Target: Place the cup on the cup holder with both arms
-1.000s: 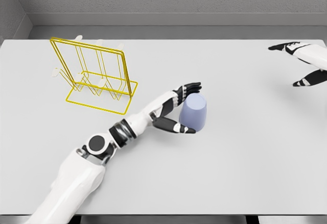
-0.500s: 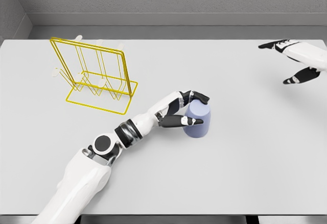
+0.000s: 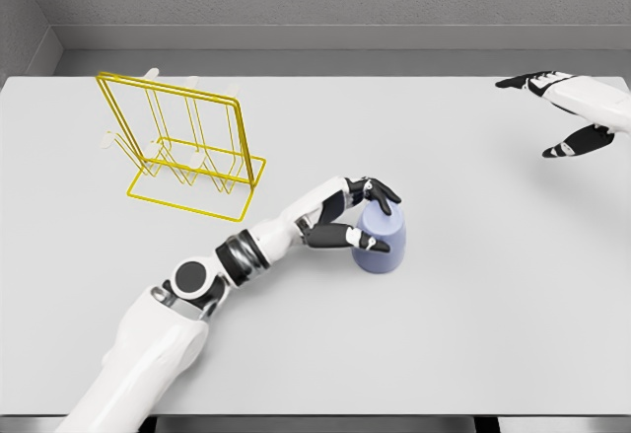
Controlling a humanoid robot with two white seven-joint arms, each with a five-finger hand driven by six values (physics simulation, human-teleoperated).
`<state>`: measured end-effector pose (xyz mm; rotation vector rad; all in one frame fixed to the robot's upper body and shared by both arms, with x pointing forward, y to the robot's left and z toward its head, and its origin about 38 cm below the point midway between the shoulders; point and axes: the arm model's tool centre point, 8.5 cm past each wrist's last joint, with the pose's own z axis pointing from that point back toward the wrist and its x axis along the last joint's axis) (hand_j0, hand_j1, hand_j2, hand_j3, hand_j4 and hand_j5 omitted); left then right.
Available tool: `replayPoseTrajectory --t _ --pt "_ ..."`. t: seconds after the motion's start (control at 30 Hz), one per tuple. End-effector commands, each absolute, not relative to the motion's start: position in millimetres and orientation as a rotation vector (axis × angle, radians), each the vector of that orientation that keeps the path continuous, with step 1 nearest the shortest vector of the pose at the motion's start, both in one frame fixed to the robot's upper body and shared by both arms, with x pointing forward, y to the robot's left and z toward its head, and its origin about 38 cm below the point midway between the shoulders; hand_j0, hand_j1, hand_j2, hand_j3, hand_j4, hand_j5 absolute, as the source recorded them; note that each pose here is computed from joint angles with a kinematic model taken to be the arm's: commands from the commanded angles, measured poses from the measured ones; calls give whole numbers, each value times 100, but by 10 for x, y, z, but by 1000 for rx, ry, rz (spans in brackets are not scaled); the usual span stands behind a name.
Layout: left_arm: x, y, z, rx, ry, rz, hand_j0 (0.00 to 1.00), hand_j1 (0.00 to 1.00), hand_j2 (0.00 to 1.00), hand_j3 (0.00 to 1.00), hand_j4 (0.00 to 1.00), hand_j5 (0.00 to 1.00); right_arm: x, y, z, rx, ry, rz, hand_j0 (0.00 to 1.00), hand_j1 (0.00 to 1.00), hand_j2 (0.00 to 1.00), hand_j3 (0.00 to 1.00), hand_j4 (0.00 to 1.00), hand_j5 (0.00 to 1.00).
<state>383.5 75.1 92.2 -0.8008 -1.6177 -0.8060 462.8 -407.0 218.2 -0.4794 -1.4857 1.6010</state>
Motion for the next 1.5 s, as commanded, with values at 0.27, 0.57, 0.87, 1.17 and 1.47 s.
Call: replayPoseTrajectory --t 0.27,0.57,0.87,1.17,1.47 --pt "3778 1220 1395 -787 -1719 -875 34 34 34 34 34 34 4631 -4065 2180 -475 -1491 1592 100 100 100 100 100 100" --pt "3709 1397 1570 -759 -1771 -883 34 34 34 34 34 34 4630 -4064 2167 -471 -1489 1591 100 100 100 100 100 100" --pt "3736 1580 1633 -719 -1788 -874 34 34 34 34 34 34 4637 -4102 2150 -475 -1480 1580 100 100 100 100 100 100" --pt "3698 1816 1728 -686 -1803 -873 35 35 35 35 35 35 4640 -4101 2157 -476 -1481 1580 100 100 100 100 100 100" --pt "3688 1959 1889 -670 -1833 -879 35 35 35 35 35 35 4640 -4101 2158 -475 -1482 1579 100 100 100 100 100 100"
